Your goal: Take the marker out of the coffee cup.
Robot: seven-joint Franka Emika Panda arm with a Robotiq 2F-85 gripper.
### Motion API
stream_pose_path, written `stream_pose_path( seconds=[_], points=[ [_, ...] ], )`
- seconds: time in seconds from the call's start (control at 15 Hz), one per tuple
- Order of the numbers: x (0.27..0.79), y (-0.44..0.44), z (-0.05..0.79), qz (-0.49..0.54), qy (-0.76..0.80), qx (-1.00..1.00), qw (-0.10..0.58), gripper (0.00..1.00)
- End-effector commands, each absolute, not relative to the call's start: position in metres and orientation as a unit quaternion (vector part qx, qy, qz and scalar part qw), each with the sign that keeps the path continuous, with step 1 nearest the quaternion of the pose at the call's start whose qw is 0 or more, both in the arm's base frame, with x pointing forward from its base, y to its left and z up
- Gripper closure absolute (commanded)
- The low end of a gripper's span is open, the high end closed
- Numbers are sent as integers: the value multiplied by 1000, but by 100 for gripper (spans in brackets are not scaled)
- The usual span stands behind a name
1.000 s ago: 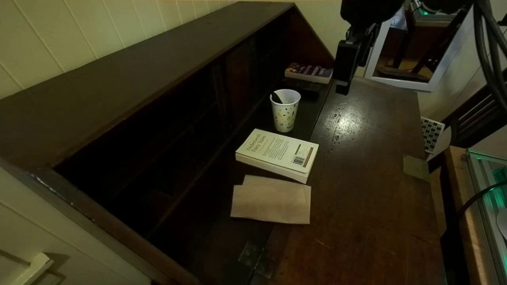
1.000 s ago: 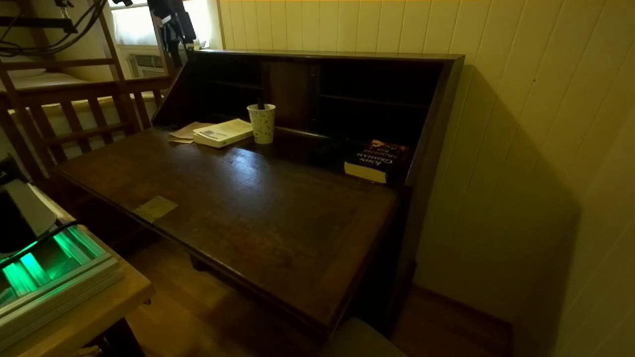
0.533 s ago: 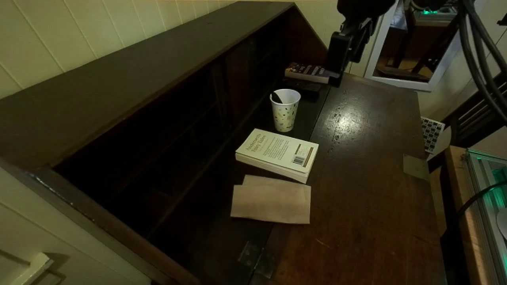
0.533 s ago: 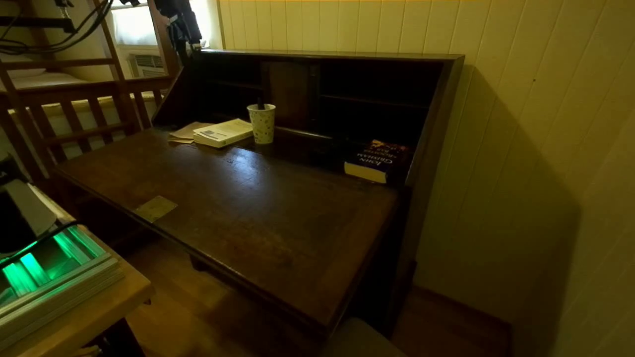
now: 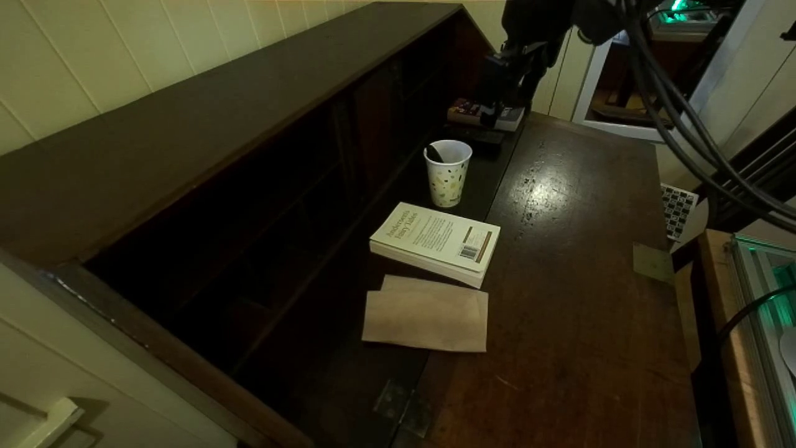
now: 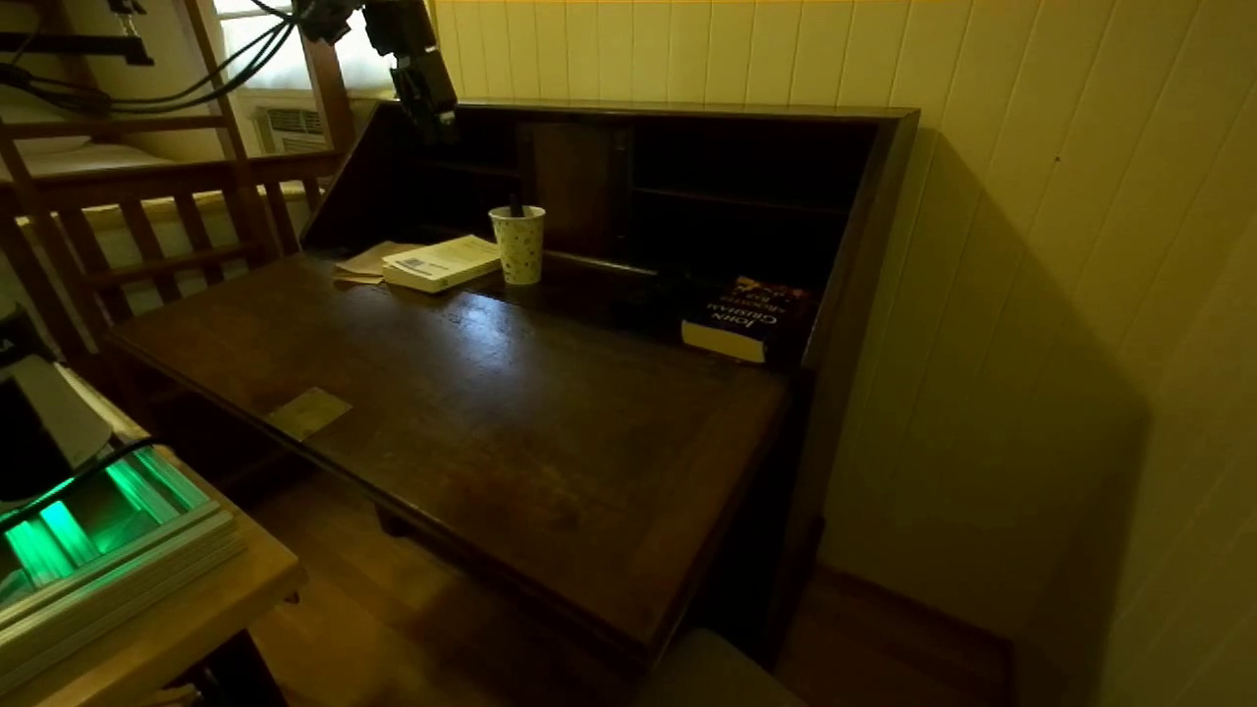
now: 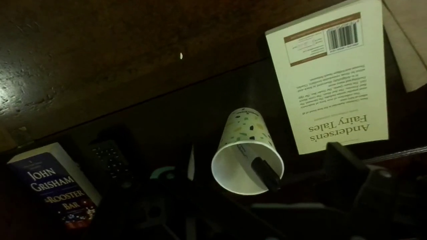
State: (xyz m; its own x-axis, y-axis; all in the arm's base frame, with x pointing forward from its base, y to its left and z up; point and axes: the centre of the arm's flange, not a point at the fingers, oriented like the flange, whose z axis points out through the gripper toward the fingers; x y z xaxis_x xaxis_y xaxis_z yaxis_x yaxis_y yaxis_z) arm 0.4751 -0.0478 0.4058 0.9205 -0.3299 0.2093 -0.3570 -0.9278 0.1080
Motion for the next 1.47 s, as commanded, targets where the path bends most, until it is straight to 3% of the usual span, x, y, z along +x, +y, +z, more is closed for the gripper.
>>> stream_pose_path(
  seconds=[0.0, 0.73, 1.4],
  points=[
    [511, -55, 386, 98, -195, 971, 95, 0],
    [568, -69, 349, 110, -237, 958, 119, 0],
    [586, -60, 336, 124, -272, 948, 112, 0]
  ],
)
